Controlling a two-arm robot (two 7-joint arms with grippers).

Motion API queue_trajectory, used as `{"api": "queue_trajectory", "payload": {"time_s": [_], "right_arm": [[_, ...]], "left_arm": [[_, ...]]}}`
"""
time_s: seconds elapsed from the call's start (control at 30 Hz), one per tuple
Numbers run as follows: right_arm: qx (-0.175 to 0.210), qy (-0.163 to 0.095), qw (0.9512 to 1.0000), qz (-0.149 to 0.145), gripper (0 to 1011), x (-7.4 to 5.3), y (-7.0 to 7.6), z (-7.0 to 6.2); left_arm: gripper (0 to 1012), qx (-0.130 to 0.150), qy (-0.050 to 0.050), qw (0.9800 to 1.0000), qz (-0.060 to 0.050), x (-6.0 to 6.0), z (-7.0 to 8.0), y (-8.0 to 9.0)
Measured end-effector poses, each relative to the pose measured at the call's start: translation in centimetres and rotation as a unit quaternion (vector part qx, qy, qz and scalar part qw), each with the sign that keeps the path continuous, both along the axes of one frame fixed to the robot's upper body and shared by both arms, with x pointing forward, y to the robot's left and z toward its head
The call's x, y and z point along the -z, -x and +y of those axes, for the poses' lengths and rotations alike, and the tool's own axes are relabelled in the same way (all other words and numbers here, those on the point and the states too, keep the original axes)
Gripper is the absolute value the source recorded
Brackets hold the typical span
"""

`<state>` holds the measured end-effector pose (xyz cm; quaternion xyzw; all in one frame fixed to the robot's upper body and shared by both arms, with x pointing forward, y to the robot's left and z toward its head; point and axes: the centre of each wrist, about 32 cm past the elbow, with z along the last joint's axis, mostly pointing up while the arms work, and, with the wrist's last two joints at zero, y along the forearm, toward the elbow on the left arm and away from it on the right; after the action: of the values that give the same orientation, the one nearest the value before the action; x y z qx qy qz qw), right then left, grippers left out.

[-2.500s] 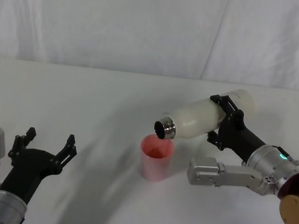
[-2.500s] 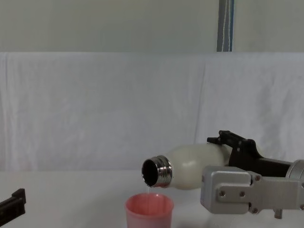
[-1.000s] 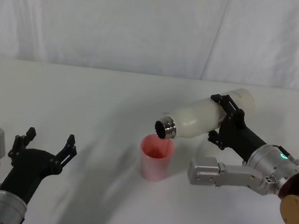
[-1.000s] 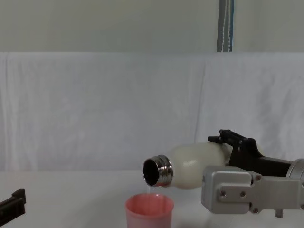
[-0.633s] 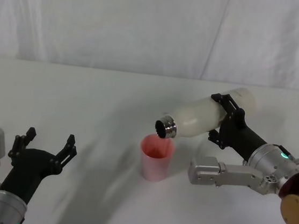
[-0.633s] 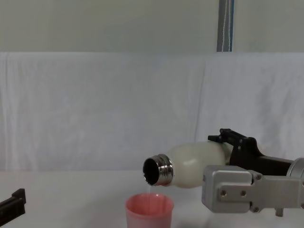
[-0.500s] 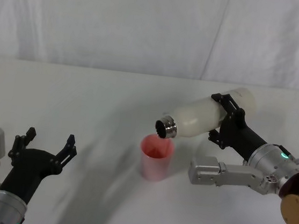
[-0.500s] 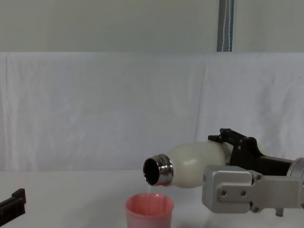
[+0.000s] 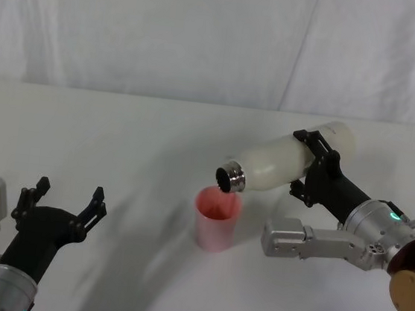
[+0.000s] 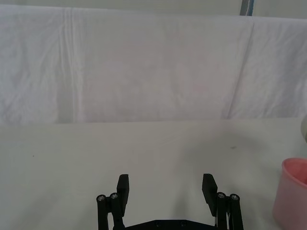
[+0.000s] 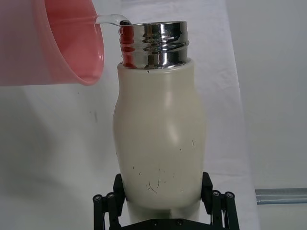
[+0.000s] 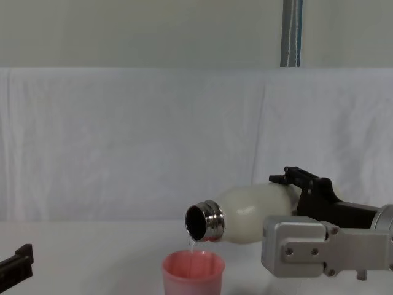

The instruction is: Grasp the thermos with one hand and pour water into the cup lid.

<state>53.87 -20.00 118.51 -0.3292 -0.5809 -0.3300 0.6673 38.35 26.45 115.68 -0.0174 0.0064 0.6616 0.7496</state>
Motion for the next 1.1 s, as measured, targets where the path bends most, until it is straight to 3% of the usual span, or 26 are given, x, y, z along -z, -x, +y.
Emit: {"api": "queue_trajectory", "payload": {"time_s": [1.1], "right_arm": [[0.001, 0.001, 1.0, 0.0, 956, 0.11, 0.01, -0.11]], "left_arm": [[1001, 0.0, 0.0, 1.0, 0.0, 0.0, 0.0, 0.0]]}}
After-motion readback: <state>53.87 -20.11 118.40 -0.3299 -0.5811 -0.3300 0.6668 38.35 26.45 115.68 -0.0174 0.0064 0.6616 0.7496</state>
